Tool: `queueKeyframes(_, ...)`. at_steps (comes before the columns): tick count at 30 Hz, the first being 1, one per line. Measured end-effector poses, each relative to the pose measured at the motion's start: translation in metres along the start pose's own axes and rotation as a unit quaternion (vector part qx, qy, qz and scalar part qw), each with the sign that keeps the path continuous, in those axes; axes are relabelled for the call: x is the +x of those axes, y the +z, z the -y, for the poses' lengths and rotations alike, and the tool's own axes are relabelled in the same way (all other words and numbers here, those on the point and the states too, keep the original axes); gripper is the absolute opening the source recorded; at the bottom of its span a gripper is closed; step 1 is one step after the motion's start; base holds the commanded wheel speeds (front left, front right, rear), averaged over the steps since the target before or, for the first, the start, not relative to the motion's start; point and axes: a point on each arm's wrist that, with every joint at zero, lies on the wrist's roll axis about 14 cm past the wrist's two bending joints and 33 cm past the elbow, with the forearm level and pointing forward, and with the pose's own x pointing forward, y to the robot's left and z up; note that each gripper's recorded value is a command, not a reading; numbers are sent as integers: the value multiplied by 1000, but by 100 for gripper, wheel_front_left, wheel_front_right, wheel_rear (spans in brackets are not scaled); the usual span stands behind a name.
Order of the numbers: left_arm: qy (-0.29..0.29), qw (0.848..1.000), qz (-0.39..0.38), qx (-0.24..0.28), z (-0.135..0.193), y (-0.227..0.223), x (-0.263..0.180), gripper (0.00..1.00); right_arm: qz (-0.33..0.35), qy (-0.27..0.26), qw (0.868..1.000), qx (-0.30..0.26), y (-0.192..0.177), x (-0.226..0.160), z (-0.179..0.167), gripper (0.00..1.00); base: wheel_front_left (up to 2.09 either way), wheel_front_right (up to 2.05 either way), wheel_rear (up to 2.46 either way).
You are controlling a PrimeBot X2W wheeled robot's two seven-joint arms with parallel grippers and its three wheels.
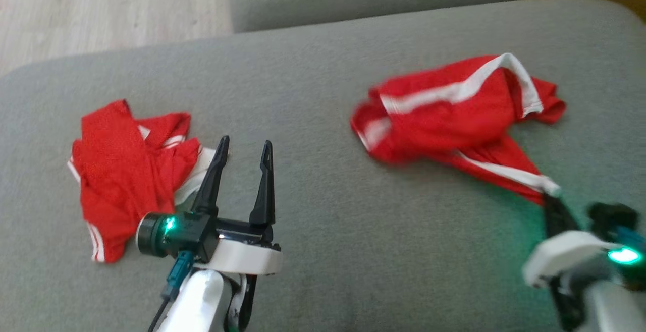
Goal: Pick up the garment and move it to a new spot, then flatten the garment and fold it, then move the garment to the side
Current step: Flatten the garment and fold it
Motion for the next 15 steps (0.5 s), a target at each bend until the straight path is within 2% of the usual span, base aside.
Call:
queueKeyframes(5, -17, 1000, 13, 1, 13, 10, 0, 100, -3, -86, 996, 2, 8, -34, 58, 0, 0, 0, 0)
queueKeyframes(6, -17, 1000, 12, 0, 14, 10, -1, 100, -4, -97, 995, 1, 10, -39, 65, 100, 0, 0, 0)
queueKeyframes(10, -17, 1000, 9, -3, 15, 8, -5, 100, 29, -102, 994, -4, 31, -44, 68, 100, 0, 0, 0)
queueKeyframes(15, -12, 1000, 9, -2, 11, 8, -7, 100, 113, -41, 993, 24, 67, -36, 30, 100, 0, 0, 0)
